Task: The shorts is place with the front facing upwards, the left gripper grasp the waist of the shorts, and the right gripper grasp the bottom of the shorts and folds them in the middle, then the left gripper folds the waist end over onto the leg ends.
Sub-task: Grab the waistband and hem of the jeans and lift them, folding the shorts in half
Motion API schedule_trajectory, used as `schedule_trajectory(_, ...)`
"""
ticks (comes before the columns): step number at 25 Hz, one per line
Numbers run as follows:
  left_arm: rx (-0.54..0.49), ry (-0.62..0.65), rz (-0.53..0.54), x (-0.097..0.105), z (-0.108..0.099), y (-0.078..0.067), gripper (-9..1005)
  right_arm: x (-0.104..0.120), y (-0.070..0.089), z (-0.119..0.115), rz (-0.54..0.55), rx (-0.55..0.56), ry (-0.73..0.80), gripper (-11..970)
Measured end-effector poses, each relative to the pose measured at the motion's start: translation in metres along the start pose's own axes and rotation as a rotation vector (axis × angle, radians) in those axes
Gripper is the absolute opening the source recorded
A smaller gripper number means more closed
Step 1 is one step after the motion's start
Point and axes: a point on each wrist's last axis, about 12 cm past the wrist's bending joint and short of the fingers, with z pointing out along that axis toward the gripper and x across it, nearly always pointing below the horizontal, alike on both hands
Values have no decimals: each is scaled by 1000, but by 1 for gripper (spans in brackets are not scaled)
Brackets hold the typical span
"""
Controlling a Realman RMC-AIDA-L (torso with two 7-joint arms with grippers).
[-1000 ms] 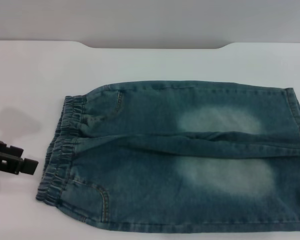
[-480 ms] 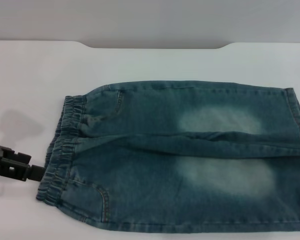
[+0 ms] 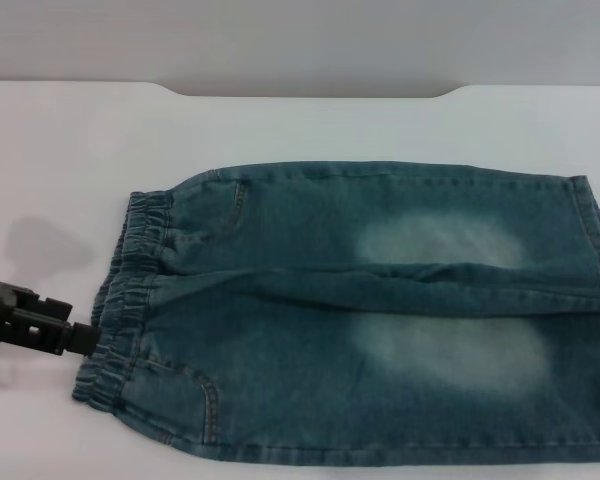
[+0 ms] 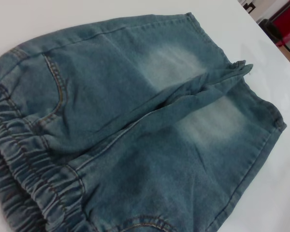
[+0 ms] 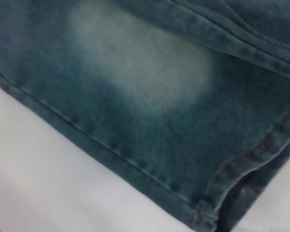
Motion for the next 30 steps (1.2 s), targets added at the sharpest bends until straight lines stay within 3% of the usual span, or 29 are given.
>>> schedule_trajectory(15, 6, 7, -11, 1, 2, -1, 655, -16, 7, 21, -45, 1, 17, 476)
schedule_trajectory(30, 22, 9, -20, 3, 7, -2, 645, -25, 11, 25, -77, -2, 32, 477)
